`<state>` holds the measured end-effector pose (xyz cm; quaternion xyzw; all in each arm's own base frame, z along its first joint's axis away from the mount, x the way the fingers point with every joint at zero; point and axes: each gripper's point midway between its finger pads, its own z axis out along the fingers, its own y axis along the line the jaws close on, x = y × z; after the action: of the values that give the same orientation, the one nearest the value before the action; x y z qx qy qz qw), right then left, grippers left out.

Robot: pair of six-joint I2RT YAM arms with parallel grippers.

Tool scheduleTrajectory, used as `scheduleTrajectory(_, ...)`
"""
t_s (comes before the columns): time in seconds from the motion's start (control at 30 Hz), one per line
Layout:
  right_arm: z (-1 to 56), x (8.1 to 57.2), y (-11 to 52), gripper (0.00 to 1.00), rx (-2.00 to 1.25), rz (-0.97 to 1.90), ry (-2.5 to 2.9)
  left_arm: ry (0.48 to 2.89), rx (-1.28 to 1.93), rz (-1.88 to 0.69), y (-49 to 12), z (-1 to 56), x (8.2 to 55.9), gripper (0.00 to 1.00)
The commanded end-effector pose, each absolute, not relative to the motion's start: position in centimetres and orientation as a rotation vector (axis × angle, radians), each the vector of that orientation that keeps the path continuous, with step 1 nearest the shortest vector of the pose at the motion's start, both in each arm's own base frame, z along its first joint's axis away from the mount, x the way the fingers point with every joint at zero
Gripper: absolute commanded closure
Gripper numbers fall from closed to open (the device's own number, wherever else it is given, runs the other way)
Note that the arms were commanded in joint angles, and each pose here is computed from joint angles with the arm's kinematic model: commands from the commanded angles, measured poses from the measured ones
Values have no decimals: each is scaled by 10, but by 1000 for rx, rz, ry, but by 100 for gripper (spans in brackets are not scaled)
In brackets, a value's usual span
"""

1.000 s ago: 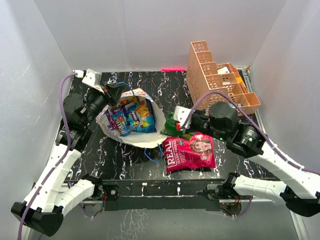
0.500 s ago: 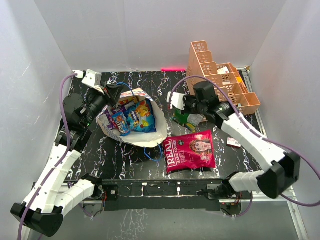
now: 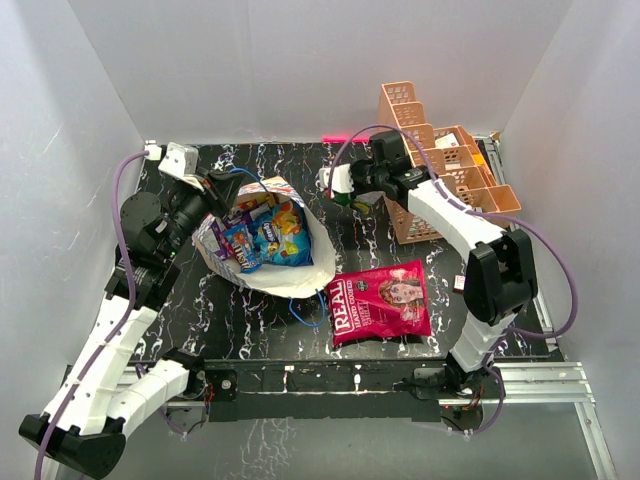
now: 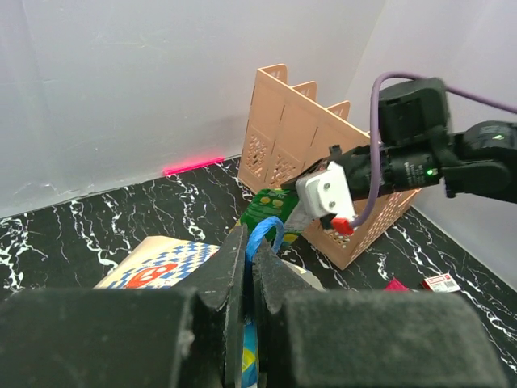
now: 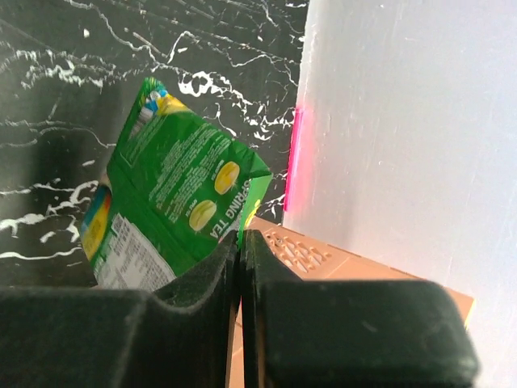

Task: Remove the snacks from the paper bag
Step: Place the snack at the center of the board.

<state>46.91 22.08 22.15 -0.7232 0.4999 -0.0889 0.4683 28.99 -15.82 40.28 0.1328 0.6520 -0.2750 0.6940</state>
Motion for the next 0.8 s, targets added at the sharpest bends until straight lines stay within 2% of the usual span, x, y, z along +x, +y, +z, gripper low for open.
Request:
scheduleTrajectory(0.0, 224, 480, 230, 92, -1846, -312, 978, 1362, 294, -619, -153, 434, 274, 100)
scheduleTrajectory(0.33, 145, 384, 225, 91, -1957, -94, 1031, 1380, 300, -651, -160, 424, 275, 100)
scheduleTrajectory(0.77, 107, 352, 222, 81, -1863, 66, 1229, 1387, 304, -626, -158, 426, 279, 100)
